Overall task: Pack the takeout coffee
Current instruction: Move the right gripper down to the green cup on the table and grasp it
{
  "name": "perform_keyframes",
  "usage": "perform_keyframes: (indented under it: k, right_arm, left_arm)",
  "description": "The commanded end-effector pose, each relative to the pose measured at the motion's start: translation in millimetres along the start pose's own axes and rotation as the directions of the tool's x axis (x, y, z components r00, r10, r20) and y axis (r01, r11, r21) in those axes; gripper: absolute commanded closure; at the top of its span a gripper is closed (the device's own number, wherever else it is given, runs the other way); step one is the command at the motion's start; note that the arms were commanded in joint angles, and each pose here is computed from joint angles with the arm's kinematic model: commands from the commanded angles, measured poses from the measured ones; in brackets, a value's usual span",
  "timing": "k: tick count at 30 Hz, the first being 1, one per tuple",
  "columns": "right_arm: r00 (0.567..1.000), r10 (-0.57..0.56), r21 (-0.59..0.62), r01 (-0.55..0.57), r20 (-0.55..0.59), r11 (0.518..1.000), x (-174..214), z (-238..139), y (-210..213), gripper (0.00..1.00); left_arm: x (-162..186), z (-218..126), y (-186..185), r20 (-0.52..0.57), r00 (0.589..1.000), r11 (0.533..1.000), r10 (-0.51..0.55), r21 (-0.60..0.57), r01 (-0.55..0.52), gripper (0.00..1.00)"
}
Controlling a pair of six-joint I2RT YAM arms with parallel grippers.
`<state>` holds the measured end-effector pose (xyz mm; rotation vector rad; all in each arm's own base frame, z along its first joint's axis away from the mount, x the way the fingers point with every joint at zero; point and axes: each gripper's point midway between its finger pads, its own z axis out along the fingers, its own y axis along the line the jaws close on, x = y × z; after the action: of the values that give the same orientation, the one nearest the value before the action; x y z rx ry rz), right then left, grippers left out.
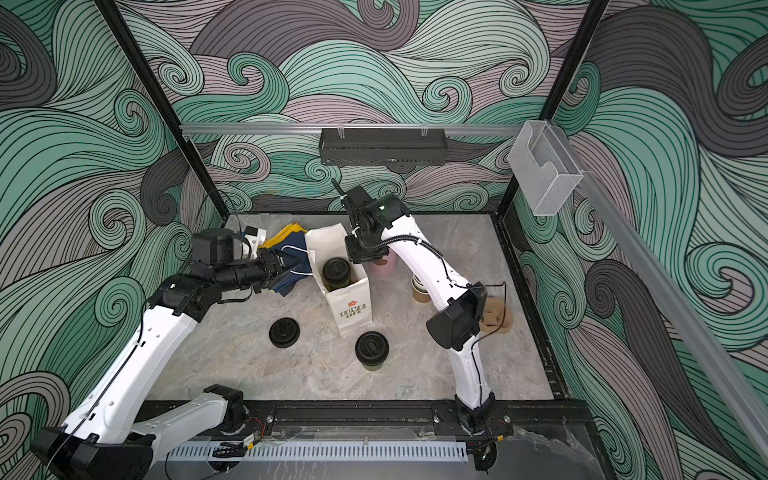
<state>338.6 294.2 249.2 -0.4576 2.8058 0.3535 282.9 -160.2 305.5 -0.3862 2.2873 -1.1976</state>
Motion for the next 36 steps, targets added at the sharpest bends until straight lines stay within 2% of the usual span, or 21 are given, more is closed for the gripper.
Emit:
perform_keyframes:
  k: [1,5,9,15,20,23,29,36]
  right_arm:
    - [0.999,-0.014,0.019,0.013,0.037,1.000,2.6,-31.9,-2.5,0.42]
    - [0.998,-0.024,0.056,0.021,0.052,0.998,27.4,-76.1,-13.9,0.20]
    - [1.000,-0.006,0.075,0.004,0.023,0.997,74.4,-100.7,-19.1,0.10]
    - [0.996,-0.068,0.178,0.077,-0.059,0.981,150.3,-91.5,-4.6,0.05]
    - [0.986,-0.140,0.150,0.152,-0.087,0.977,190.5,-50.5,27.6,0.02]
    - [0.986,-0.149,0.114,0.157,-0.079,0.981,203.8,-20.2,40.4,0.02]
    - [0.987,-0.149,0.129,0.156,-0.061,0.979,210.9,17.2,34.8,0.03]
    - [0.989,-0.119,0.171,0.132,-0.084,0.976,223.1,34.0,13.6,0.09]
  left_arm:
    - [-15.2,-3.8,-1.8,0.061,0.998,0.999,0.022,-0.024,-0.021,0.43]
    - [-21.2,-10.1,-3.0,0.091,0.995,0.998,0.048,-0.053,-0.043,0.34]
    - [-22.0,-14.1,-0.5,0.096,0.993,0.996,0.062,-0.072,-0.056,0.28]
    - [-20.0,-14.4,-2.5,0.091,0.994,0.997,0.067,-0.047,-0.063,0.24]
    - [-21.3,-16.0,11.5,0.115,0.992,0.995,0.055,-0.091,-0.045,0.24]
    - [-22.6,-17.8,15.0,0.133,0.990,0.994,0.052,-0.097,-0.040,0.24]
    - [-23.8,-21.7,12.7,0.152,0.987,0.995,0.054,-0.090,-0.041,0.24]
    - [-23.4,-27.3,17.2,0.179,0.983,0.994,0.050,-0.106,-0.031,0.24]
